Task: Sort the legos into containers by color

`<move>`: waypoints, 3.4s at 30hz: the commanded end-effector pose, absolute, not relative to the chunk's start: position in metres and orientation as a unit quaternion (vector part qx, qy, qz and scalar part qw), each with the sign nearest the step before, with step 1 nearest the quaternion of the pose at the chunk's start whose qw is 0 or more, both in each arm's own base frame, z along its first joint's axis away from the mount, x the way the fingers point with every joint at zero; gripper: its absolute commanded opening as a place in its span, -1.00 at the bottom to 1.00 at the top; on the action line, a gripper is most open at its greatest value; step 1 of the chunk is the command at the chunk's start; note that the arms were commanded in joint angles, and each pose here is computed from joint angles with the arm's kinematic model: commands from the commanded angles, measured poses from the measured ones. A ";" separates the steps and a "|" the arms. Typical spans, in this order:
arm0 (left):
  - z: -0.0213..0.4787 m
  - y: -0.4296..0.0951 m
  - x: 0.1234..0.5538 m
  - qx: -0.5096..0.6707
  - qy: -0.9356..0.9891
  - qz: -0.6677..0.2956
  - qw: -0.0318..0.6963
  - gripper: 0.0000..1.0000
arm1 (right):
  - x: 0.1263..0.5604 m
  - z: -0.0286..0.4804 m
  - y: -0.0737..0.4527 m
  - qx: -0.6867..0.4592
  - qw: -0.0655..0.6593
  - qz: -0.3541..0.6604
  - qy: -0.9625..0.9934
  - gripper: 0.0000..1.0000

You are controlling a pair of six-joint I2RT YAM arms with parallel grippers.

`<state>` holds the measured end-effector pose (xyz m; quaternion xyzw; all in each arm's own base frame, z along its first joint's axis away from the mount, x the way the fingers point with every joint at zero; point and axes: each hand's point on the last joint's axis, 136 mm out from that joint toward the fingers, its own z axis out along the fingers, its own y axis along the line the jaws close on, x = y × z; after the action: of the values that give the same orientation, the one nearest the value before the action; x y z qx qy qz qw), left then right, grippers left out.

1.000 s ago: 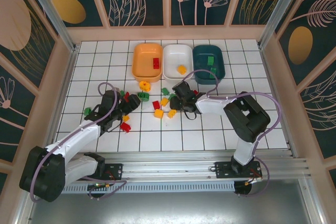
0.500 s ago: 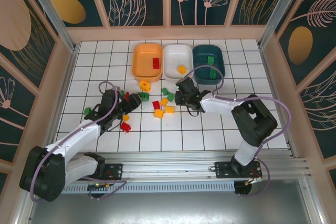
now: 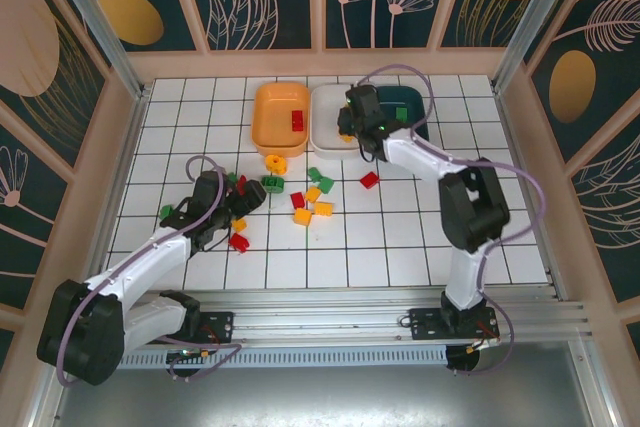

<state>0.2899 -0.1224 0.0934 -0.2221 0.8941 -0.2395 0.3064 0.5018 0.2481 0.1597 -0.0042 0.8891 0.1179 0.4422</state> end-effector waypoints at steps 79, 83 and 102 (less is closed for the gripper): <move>0.014 -0.122 0.232 -0.118 0.973 -0.068 0.185 -0.18 | 0.440 0.175 0.235 -0.014 0.451 0.178 0.874 0.04; 0.035 -0.132 0.241 -0.114 0.968 -0.092 0.203 -0.20 | 0.440 0.176 0.235 -0.014 0.452 0.178 0.874 0.03; 0.166 -0.198 0.377 -0.054 0.922 -0.151 0.352 -0.33 | 0.427 0.177 0.200 0.007 0.450 0.163 0.878 0.04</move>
<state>0.3422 -0.1934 0.1413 -0.0696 0.9378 -0.1522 0.3042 0.4323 0.2093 0.1724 -0.0045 0.8799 0.1607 0.4471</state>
